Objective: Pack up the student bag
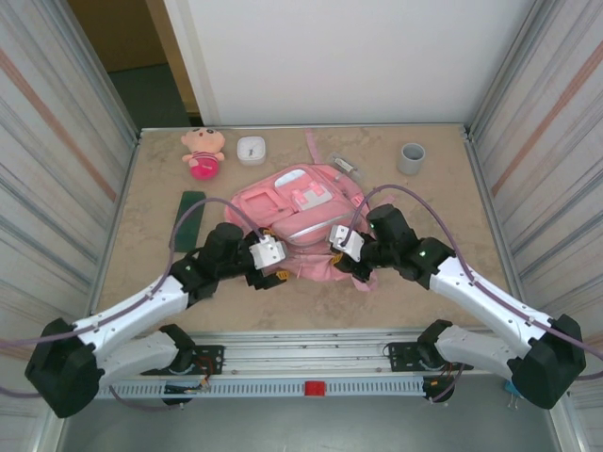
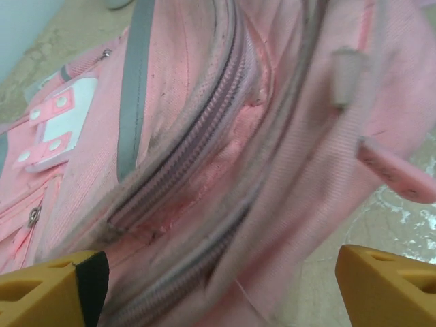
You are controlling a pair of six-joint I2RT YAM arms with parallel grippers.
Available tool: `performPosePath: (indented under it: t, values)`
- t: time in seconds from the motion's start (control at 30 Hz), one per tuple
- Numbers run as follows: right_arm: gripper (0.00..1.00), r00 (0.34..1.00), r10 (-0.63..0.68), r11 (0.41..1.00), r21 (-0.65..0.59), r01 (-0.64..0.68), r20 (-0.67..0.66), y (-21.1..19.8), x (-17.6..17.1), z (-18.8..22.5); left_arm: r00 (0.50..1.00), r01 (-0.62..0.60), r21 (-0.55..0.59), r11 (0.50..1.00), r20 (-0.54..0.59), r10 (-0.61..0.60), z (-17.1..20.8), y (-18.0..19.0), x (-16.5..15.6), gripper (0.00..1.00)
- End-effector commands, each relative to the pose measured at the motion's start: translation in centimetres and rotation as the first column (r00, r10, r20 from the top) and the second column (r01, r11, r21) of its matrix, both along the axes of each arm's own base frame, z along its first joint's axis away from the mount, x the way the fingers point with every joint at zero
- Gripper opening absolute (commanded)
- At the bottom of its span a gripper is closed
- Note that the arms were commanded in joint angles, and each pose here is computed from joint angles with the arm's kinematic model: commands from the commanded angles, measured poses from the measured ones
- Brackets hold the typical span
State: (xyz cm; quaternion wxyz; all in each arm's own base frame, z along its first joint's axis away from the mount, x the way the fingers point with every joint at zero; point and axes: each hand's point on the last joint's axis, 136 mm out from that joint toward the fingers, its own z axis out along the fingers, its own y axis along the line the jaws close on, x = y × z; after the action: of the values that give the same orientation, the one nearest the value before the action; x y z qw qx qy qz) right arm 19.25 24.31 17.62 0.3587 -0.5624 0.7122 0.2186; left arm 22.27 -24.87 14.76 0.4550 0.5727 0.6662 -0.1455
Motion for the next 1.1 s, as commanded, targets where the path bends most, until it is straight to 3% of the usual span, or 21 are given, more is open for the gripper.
performPosePath:
  t: [0.0,0.1,0.2,0.37,0.57,0.7,0.8,0.93,1.07]
  values:
    - [0.02,0.996,0.061,0.992,0.105,-0.068,0.068,1.2,-0.2,4.1,0.993,0.066,-0.014,0.998,0.096,-0.064,2.1,-1.7,1.5,0.83]
    - [0.02,0.997,0.041,0.994,0.098,-0.047,0.069,0.9,0.2,4.0,0.993,0.106,-0.027,0.994,0.064,-0.104,1.8,-2.7,1.5,0.64]
    - [0.02,0.997,-0.010,0.997,0.081,0.004,0.075,0.3,1.1,3.6,0.988,0.156,-0.097,0.983,0.017,-0.155,2.3,-3.7,0.5,0.38]
    - [0.03,0.984,-0.162,0.987,0.006,0.162,0.078,-1.5,3.2,2.3,0.975,0.180,-0.218,0.959,-0.087,-0.203,2.6,-4.7,-1.0,0.05]
    - [0.08,0.964,-0.257,0.965,-0.038,0.259,0.066,-3.0,3.7,1.5,0.966,0.146,-0.303,0.942,-0.160,-0.201,2.7,-5.1,-1.5,0.00]
    - [0.36,0.930,-0.367,0.930,0.006,0.367,0.023,-3.8,3.6,3.2,0.962,0.093,-0.323,0.942,-0.216,-0.169,2.9,-5.3,-1.1,0.00]
    - [0.49,0.868,-0.493,0.867,0.049,0.496,-0.065,-4.1,3.4,5.5,0.948,0.046,-0.340,0.939,-0.280,-0.148,3.1,-5.5,-0.9,0.00]
    - [0.52,0.750,-0.623,0.752,0.093,0.653,-0.222,-3.7,2.3,7.9,0.926,0.004,-0.350,0.937,-0.353,-0.136,2.9,-5.8,-0.7,0.00]
    - [0.52,0.675,-0.660,0.689,0.093,0.719,-0.331,-2.3,0.2,8.9,0.905,-0.032,-0.338,0.941,-0.409,-0.116,2.7,-6.0,-0.5,0.00]
